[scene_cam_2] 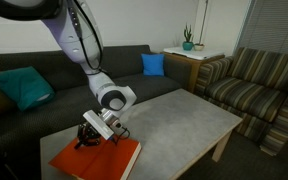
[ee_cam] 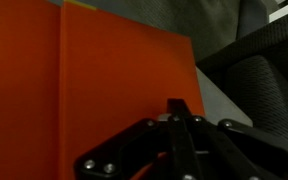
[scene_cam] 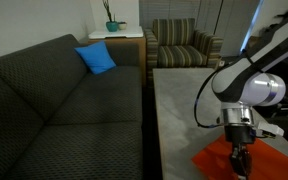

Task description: Open the first cover of the book

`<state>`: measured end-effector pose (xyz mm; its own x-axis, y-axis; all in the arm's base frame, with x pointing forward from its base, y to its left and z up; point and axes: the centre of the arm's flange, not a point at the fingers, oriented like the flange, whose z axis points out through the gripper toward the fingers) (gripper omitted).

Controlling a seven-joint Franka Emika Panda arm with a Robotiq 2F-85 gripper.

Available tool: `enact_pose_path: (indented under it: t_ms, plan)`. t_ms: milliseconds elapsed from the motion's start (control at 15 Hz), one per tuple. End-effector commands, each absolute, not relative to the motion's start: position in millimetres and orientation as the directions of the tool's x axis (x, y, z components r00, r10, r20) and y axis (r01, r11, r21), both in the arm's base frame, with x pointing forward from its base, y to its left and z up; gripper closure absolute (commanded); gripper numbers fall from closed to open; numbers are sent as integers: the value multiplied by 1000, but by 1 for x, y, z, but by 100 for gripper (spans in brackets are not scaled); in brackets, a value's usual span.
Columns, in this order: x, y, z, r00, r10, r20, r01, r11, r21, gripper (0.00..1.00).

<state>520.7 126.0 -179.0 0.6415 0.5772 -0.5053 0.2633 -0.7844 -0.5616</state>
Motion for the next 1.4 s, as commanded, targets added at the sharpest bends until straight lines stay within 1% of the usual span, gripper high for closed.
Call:
enact_pose_path:
  t_ms: [0,333,667,1067,1333]
  plan:
    - [556,134,-246,661,559,-500,323,-814,-483,100]
    - [553,136,-255,673,538,-508,355,-837,-416,100]
    - [558,135,-248,682,521,-513,353,-849,-393,100]
    - [564,115,-184,733,524,-433,386,-845,-369,100]
    - [584,102,-154,785,519,-339,405,-843,-353,100]
